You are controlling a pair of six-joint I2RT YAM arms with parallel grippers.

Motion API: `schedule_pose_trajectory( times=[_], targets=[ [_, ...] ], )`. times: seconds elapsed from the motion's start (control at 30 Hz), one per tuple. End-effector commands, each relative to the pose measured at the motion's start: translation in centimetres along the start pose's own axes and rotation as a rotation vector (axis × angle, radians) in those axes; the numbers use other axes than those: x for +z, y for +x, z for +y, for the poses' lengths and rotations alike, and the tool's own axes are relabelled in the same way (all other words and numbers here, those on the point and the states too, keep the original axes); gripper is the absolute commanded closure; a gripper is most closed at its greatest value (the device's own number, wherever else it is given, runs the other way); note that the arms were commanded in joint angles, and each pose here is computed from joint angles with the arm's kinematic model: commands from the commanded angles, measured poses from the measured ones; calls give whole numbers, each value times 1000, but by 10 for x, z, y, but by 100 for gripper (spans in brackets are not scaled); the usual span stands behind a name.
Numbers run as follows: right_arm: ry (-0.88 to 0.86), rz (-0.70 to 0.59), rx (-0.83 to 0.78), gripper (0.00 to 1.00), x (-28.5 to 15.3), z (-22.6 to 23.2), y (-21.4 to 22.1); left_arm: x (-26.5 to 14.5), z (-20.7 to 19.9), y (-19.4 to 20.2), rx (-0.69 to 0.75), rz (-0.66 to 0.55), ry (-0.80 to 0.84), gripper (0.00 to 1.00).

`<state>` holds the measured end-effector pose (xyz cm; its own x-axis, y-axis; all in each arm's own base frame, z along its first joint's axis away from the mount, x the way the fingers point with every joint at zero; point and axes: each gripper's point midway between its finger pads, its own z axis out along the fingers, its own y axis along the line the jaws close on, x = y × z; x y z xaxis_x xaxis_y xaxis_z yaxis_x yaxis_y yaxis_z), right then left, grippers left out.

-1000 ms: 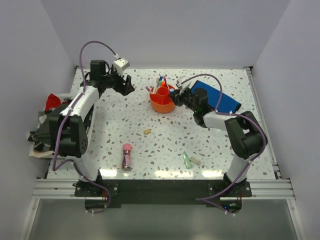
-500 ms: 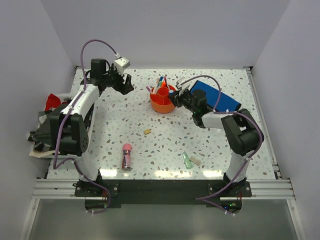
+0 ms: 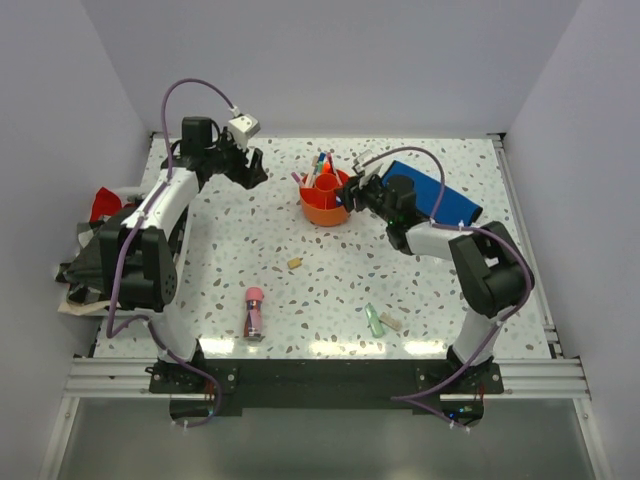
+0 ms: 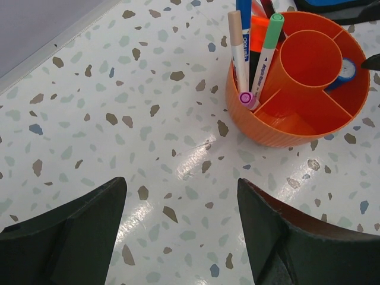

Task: Sort the stationery into containers
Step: Place the stationery in the storage box, then pick up the stationery from the center of the board.

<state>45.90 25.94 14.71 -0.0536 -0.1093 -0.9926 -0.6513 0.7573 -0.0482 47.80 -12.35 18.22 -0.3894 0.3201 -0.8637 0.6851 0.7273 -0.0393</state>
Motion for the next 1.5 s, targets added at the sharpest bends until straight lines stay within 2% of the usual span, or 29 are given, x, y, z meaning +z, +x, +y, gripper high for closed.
schedule_pose_trajectory(
  times=[0.0, 0.1, 0.13, 0.17, 0.23, 0.27, 0.37, 0.53, 0.6, 0.7, 1.0, 1.13, 1.47],
  targets=[
    [43, -116, -56, 44, -11, -9, -64, -2, 13, -30, 53, -70, -24, 20],
    [52, -115, -69, 44, -21, -10, -81, -7, 9, -31, 74, -54, -6, 19],
    [58, -140, -83, 44, -30, -10, -100, -8, 2, -29, 85, -42, 23, 19],
    [59, -97, -78, 44, -35, -10, -96, -10, -6, -23, 92, -22, 57, 19],
    [51, -99, -80, 44, -50, -5, -114, -15, -34, 0, 129, 62, 146, 19],
    [34, -38, -64, 44, -58, 0, -104, -15, -46, 18, 127, 107, 183, 19],
    [2, 30, -68, 43, -84, 11, -98, -23, -84, 55, 156, 203, 279, 20],
    [34, 164, -124, 43, -114, 8, -69, -22, -125, 94, 224, 295, 260, 20],
    [61, 214, -132, 43, -122, 4, -59, -13, -143, 118, 253, 381, 267, 20],
    [76, 248, -136, 43, -128, 1, -54, 1, -154, 136, 215, 446, 253, 21],
    [113, 244, -115, 43, -137, -1, -55, 20, -147, 151, 125, 454, 126, 29],
    [116, 251, -118, 43, -141, 0, -50, 26, -153, 155, 108, 453, 133, 34],
    [120, 270, -131, 43, -144, -1, -40, 42, -164, 159, 113, 479, 156, 37]
  ],
)
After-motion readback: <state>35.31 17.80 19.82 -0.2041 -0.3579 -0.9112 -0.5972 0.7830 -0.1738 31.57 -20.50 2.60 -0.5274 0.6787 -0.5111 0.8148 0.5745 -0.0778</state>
